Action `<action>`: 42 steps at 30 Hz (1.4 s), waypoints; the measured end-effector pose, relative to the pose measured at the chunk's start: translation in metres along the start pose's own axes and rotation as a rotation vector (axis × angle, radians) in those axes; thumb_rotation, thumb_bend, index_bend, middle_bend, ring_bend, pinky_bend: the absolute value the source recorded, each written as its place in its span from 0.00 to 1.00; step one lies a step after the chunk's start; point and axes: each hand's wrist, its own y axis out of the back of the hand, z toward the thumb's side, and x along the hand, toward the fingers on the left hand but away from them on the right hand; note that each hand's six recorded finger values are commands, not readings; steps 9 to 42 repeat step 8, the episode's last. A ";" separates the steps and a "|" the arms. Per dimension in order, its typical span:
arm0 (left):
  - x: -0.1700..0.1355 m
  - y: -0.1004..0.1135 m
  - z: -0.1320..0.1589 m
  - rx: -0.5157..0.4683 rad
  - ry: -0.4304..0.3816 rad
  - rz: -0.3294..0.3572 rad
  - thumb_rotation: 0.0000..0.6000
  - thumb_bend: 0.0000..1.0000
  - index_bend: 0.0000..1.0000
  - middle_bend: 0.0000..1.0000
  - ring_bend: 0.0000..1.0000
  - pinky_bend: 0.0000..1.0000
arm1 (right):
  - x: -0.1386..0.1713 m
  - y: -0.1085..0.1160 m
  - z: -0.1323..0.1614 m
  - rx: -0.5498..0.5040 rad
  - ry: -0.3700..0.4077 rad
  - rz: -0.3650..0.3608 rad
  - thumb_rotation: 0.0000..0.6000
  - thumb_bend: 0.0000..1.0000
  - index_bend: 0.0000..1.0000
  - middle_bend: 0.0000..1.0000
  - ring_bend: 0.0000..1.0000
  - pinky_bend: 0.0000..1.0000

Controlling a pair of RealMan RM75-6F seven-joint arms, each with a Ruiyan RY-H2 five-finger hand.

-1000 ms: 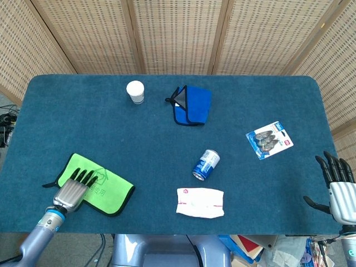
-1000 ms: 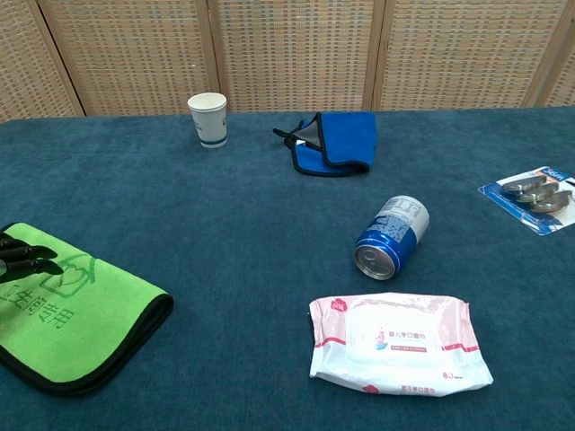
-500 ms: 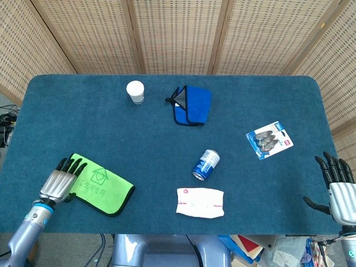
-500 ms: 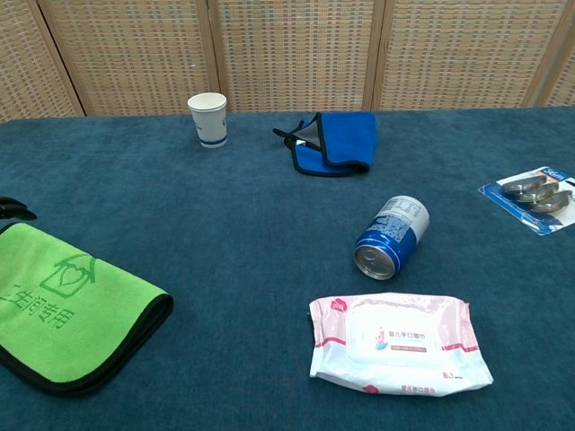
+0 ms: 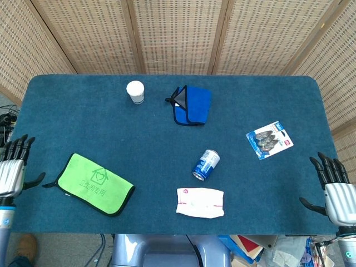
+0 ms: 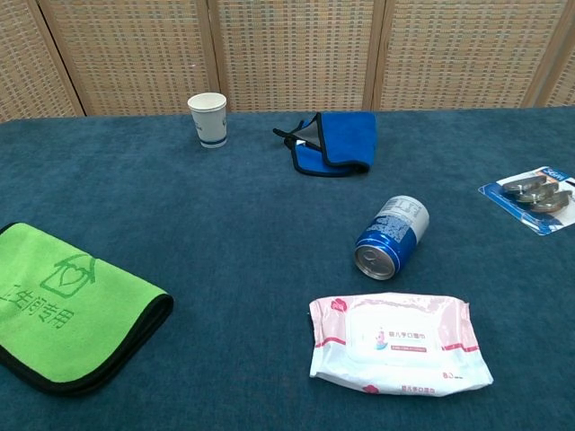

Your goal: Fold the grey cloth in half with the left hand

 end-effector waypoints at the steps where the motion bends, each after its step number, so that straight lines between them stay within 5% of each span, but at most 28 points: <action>1: -0.005 0.002 -0.004 -0.009 0.011 0.007 1.00 0.26 0.00 0.00 0.00 0.00 | 0.000 0.000 0.000 0.002 0.002 -0.002 1.00 0.00 0.00 0.00 0.00 0.00; 8: -0.031 0.019 0.001 -0.085 0.019 0.028 1.00 0.26 0.00 0.00 0.00 0.00 | -0.002 -0.002 0.002 0.011 0.008 -0.041 1.00 0.00 0.00 0.00 0.00 0.00; 42: -0.031 0.019 0.001 -0.085 0.019 0.028 1.00 0.26 0.00 0.00 0.00 0.00 | -0.002 -0.002 0.002 0.011 0.008 -0.041 1.00 0.00 0.00 0.00 0.00 0.00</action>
